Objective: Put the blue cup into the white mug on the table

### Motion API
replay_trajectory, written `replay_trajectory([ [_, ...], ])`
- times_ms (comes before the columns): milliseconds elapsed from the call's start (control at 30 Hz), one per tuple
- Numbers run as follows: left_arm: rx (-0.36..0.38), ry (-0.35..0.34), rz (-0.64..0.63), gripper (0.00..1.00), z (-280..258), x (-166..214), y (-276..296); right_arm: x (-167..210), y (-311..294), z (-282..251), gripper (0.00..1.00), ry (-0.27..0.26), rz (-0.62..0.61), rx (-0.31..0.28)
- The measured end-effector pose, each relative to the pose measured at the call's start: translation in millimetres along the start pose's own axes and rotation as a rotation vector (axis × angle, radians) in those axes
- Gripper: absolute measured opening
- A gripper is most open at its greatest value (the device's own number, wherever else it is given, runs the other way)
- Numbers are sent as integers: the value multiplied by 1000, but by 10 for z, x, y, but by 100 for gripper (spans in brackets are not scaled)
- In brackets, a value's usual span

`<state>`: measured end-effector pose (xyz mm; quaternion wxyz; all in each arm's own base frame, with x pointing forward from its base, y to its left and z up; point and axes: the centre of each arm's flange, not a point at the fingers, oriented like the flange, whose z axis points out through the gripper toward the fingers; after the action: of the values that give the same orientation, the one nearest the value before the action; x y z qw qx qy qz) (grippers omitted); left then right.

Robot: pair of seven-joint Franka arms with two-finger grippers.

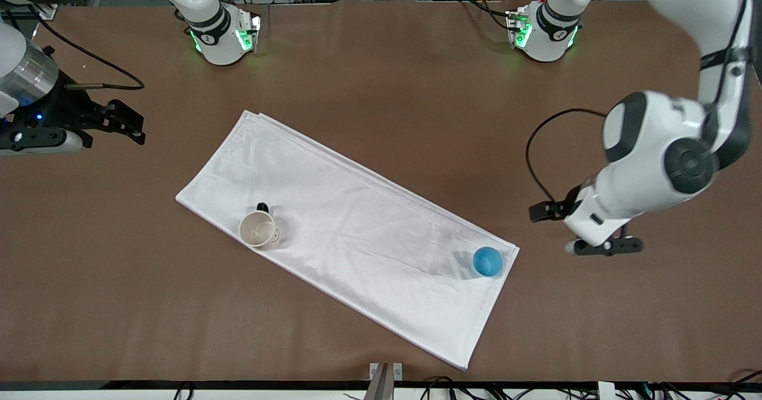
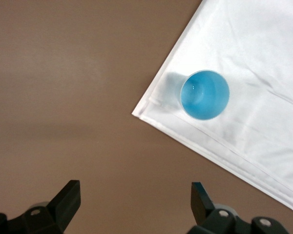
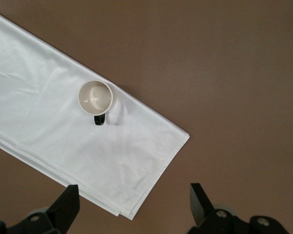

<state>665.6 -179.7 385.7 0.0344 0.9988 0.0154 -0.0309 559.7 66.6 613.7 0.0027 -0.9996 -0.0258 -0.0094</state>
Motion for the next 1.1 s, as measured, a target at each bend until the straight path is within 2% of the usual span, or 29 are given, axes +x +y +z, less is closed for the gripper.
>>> replay_trajectory([
  [167,10,8,17,100,442,85,153,-8,-39,36,100,-9,-12,0],
  [400,-2,24,16,100,794,179,176,-10,-69,40,100,-10,-17,0],
  [900,-51,129,-63,100,1196,370,178,-12,-88,26,100,-6,-27,0],
  [1100,-65,151,-82,100,1308,390,230,-30,-109,79,100,-30,-32,-1],
])
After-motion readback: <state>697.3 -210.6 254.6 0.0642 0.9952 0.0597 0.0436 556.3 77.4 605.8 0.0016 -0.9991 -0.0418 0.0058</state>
